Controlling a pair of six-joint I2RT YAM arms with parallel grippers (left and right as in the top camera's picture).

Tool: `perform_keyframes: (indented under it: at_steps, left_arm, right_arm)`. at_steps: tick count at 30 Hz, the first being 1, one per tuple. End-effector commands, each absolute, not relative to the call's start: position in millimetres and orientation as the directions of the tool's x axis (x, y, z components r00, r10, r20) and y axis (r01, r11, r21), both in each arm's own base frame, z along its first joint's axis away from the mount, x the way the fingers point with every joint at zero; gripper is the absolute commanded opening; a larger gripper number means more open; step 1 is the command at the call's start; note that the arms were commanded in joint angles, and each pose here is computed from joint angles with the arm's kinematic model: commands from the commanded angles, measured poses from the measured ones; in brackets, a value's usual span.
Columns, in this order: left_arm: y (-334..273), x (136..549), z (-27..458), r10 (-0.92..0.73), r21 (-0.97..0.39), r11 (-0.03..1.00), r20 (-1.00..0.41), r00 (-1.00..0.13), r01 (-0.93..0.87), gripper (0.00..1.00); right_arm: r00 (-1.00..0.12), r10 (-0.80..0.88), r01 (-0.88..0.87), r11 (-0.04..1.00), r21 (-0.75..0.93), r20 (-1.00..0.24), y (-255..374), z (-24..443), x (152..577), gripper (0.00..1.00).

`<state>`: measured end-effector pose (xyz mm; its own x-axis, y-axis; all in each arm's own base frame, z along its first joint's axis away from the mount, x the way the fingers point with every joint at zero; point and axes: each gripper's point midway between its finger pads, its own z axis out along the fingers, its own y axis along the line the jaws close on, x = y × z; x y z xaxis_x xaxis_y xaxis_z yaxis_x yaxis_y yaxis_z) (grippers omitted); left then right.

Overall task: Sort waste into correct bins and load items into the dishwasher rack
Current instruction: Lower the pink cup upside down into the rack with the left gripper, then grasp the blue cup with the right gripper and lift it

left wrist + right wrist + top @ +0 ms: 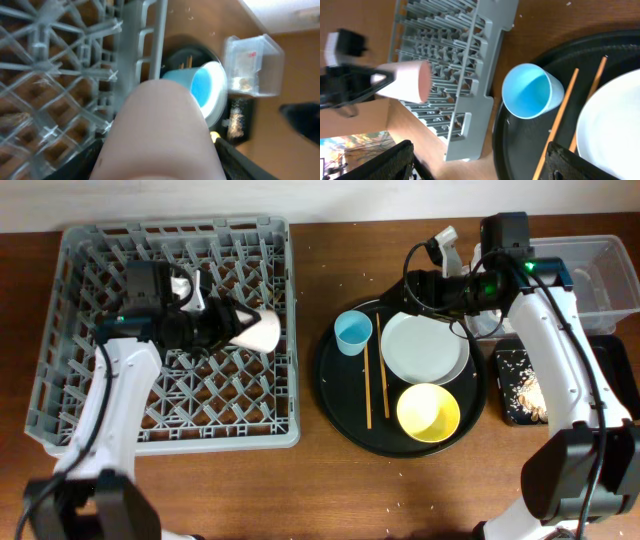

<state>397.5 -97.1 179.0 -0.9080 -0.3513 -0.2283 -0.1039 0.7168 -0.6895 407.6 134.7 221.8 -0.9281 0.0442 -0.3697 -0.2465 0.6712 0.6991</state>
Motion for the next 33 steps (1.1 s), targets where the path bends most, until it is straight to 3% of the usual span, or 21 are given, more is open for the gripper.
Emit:
perform_keyframes:
  at_steps: [1,5,9,16,17,18,19,20,25,30,33]
  left_arm:
    - [-67,381,204,-0.173,-0.315,0.948,-0.424,-0.889,-0.035,0.13]
    - [-84,347,181,-0.045,-0.136,0.991,-0.326,-0.944,0.0,0.12]
    - [-99,340,154,0.055,-0.009,0.998,-0.281,-0.958,0.06,0.12]
    - [-107,344,97,0.099,0.059,0.994,-0.14,-0.985,0.092,0.11]
    - [-108,343,94,0.099,0.057,0.994,-0.13,-0.987,0.093,0.18]
    - [-110,343,91,0.099,0.051,0.994,-0.122,-0.988,0.094,0.33]
    - [-112,343,88,0.099,0.037,0.995,-0.115,-0.988,0.096,0.56]
    - [-113,344,88,0.099,0.036,0.995,-0.119,-0.988,0.096,0.7]
    - [-117,358,94,0.095,0.024,0.995,-0.177,-0.98,0.092,0.91]
    - [-123,382,146,0.06,-0.013,0.998,-0.275,-0.959,0.066,0.91]
    - [-118,403,196,-0.027,-0.082,0.997,-0.369,-0.929,0.003,0.77]
  right_arm:
    - [-0.921,0.039,-0.246,0.715,0.654,-0.388,127,220,408,0.85]
    - [-0.92,0.039,-0.241,0.727,0.642,-0.39,125,218,409,0.84]
    - [-0.92,0.021,-0.242,0.755,0.61,-0.391,128,213,409,0.84]
    - [-0.918,-0.041,-0.272,0.79,0.549,-0.395,146,205,404,0.84]
    - [-0.919,-0.04,-0.267,0.794,0.546,-0.392,147,204,404,0.84]
    - [-0.921,-0.039,-0.261,0.802,0.537,-0.389,148,203,404,0.84]
    - [-0.932,0.006,-0.195,0.835,0.514,-0.363,143,198,406,0.84]
    - [-0.937,0.044,-0.14,0.861,0.489,-0.346,139,194,408,0.84]
    - [-0.941,0.126,-0.011,0.916,0.401,-0.314,134,179,411,0.79]
    - [-0.965,0.124,0.03,0.927,0.375,-0.23,145,141,413,0.69]
    - [-0.975,0.12,0.044,0.929,0.367,-0.187,147,112,420,0.59]
